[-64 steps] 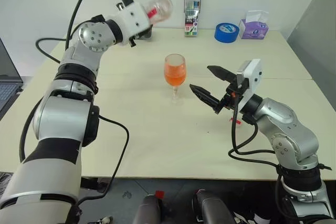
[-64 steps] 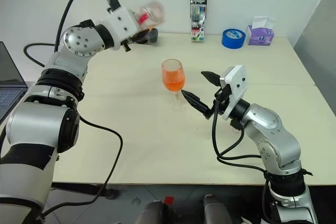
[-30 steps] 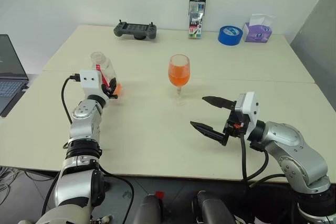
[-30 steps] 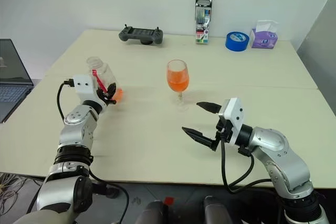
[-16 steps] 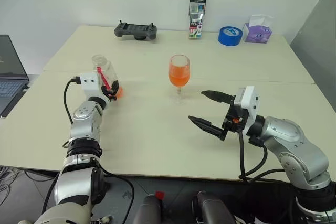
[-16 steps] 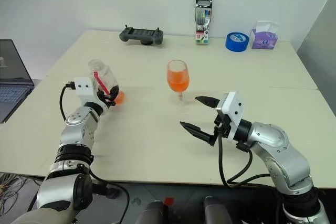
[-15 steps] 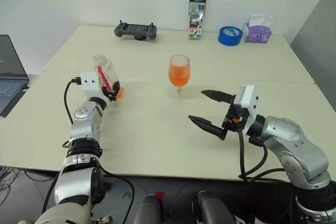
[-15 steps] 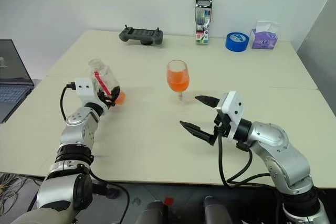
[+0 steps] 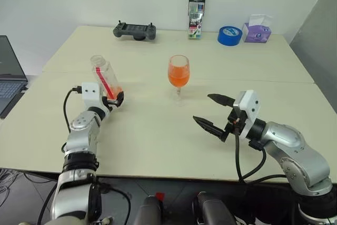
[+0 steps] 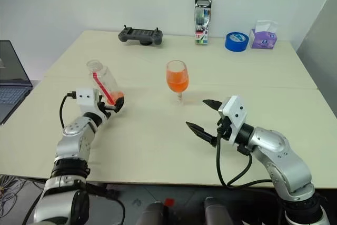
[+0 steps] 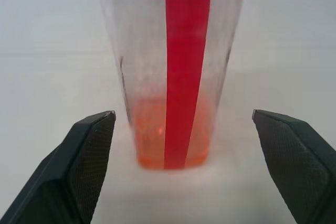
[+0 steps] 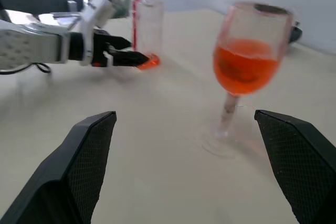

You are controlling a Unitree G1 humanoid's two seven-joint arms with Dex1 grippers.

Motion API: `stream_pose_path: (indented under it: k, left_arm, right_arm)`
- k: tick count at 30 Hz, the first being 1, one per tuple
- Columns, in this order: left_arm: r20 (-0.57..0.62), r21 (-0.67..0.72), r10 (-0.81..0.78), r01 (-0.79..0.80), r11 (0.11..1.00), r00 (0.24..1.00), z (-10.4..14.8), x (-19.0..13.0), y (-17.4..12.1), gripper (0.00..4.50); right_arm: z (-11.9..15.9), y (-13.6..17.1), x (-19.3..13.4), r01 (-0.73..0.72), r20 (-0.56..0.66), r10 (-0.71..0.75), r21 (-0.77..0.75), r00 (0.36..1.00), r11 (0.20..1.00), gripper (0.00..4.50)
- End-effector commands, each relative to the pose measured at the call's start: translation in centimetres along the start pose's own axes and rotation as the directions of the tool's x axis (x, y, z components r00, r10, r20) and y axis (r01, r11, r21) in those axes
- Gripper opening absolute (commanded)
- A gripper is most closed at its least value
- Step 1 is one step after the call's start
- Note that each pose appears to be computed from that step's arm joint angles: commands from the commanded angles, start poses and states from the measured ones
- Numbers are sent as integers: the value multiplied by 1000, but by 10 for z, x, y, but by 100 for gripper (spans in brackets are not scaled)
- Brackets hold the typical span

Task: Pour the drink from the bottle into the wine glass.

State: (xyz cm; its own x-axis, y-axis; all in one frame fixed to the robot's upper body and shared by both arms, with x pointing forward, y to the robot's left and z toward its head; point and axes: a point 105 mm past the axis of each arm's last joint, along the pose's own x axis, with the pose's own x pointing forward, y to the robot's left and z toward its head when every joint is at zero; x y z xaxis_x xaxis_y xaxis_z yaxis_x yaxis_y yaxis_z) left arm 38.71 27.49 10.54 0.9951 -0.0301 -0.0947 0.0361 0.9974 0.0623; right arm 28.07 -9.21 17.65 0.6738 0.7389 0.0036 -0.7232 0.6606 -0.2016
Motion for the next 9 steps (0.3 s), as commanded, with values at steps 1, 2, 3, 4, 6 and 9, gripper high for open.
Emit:
stream_pose_path:
  k: [1, 2, 3, 4, 6, 9]
  left_arm:
    - [22, -6, 13, -13, 1000, 1000, 14, -17, -6, 447]
    - [6, -3, 21, -21, 1000, 1000, 13, -22, -10, 447]
    - [-14, 13, 26, -26, 1000, 1000, 11, -26, -13, 447]
    - [-32, 32, 14, -13, 999, 999, 10, -30, -19, 447]
    - [-40, 30, 4, -3, 1000, 999, 12, -38, -30, 447]
    - [-20, 8, 3, -3, 1000, 1000, 18, -47, -40, 447]
  right_arm:
    - [-6, -20, -4, 254, -31, -254, 7, 967, 967, 450]
    - [-10, -27, -6, 334, -47, -332, 38, 942, 942, 450]
    - [-14, -33, -7, 396, -64, -393, 62, 917, 916, 450]
    - [-17, -38, -9, 452, -81, -446, 78, 891, 889, 450]
    - [-24, -47, -13, 550, -118, -540, 89, 833, 830, 450]
    - [-31, -56, -20, 639, -158, -625, 63, 764, 766, 450]
